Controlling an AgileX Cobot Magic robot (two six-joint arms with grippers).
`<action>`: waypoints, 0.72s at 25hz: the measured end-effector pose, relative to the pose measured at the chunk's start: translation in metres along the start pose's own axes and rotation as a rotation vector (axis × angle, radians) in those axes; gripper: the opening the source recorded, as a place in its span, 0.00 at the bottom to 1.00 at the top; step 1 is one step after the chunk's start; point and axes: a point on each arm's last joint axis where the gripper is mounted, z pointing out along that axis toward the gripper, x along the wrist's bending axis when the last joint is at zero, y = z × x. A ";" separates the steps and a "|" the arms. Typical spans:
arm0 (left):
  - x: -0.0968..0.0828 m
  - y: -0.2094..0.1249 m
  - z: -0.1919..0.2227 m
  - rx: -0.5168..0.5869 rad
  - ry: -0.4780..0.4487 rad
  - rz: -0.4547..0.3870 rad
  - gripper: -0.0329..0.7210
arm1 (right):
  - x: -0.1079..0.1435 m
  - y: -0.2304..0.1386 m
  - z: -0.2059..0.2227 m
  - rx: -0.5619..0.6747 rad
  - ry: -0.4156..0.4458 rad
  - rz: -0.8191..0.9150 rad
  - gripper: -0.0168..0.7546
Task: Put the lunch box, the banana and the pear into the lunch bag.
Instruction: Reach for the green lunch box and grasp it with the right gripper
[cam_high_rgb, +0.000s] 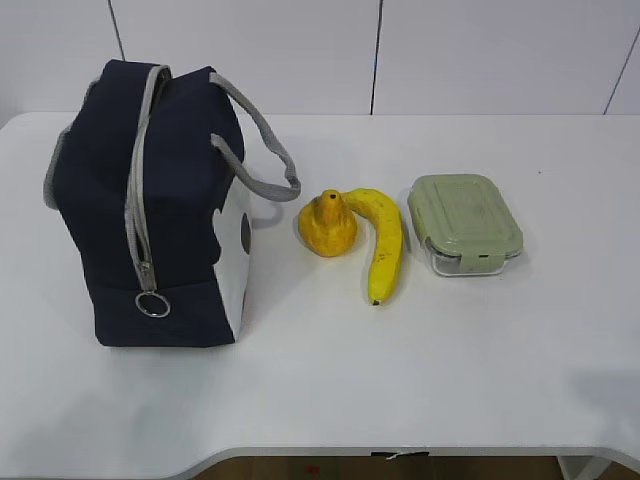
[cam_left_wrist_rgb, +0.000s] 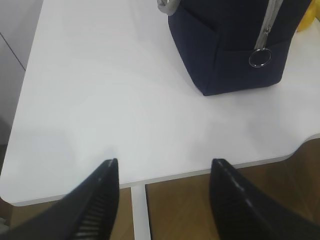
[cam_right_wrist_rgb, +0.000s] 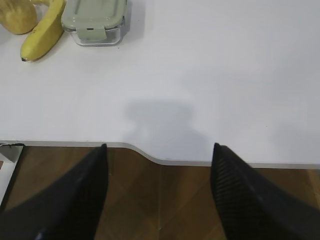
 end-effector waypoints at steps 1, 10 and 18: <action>0.000 0.000 0.000 0.000 0.000 0.000 0.62 | 0.000 0.000 0.000 0.000 0.000 0.000 0.68; 0.000 0.000 0.000 0.000 0.000 0.000 0.62 | 0.000 0.000 0.000 0.000 0.000 0.000 0.68; 0.000 0.000 0.000 0.000 0.000 0.000 0.62 | 0.000 0.000 0.000 0.000 0.000 0.000 0.68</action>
